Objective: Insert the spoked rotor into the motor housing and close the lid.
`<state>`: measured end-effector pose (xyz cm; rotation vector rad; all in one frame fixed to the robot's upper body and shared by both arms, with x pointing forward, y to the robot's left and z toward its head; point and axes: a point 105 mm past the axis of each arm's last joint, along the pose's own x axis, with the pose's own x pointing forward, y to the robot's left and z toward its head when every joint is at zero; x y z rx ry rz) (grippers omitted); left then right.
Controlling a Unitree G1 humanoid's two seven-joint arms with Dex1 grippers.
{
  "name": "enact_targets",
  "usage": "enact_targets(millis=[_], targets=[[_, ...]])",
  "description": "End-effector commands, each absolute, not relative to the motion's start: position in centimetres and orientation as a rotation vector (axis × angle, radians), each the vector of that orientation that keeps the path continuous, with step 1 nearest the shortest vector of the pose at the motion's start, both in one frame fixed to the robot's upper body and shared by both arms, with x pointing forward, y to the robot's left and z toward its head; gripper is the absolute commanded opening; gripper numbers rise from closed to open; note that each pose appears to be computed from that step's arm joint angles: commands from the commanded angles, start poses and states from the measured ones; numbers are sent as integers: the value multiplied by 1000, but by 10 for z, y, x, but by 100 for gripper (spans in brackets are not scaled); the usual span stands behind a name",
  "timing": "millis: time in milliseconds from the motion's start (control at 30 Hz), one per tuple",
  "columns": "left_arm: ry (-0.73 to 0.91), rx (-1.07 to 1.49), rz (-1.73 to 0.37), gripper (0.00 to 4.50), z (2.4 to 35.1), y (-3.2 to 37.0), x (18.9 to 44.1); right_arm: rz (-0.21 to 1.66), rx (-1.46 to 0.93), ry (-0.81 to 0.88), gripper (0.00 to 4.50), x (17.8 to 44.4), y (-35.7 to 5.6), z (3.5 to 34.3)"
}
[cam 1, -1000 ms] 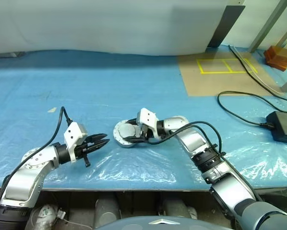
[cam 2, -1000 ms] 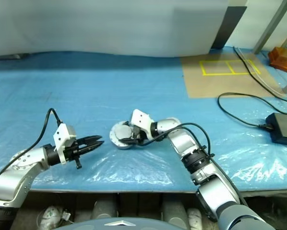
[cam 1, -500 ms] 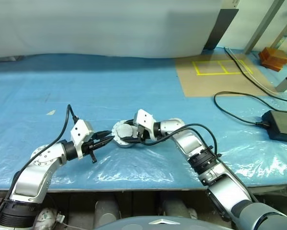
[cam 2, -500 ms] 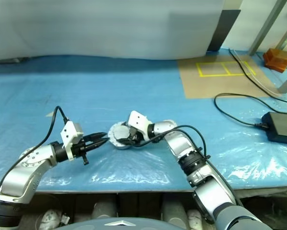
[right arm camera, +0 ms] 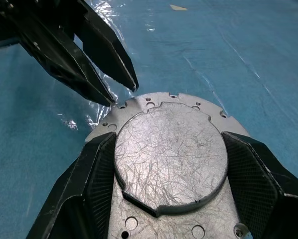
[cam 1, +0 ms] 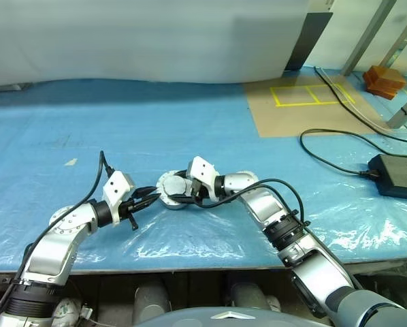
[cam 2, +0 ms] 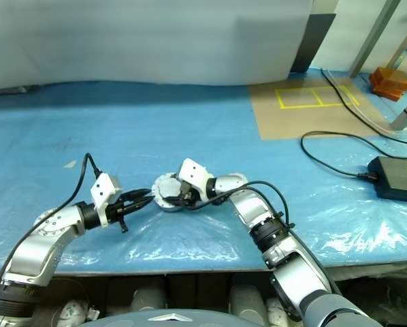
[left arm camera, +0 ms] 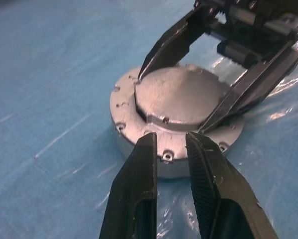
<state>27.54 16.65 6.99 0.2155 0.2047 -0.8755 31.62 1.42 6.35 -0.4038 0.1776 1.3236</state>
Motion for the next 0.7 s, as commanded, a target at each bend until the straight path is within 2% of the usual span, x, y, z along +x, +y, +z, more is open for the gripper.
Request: enact_targets(millis=[33,100,300,500,700], targets=[[199,187,-892,41,65,162,275,1243,-468,480,296,311,-23,-4],[195,162,-917,3,64,157,272,1243,-465,477,296,311,-22,-3],[201,157,-926,3,61,157,273,1262,-474,483,296,305,-23,-6],[264,193,-858,3,42,168,278,1263,-473,484,296,304,-24,-6],[288,199,-884,3,32,163,269,1317,-396,449,296,299,-14,9]])
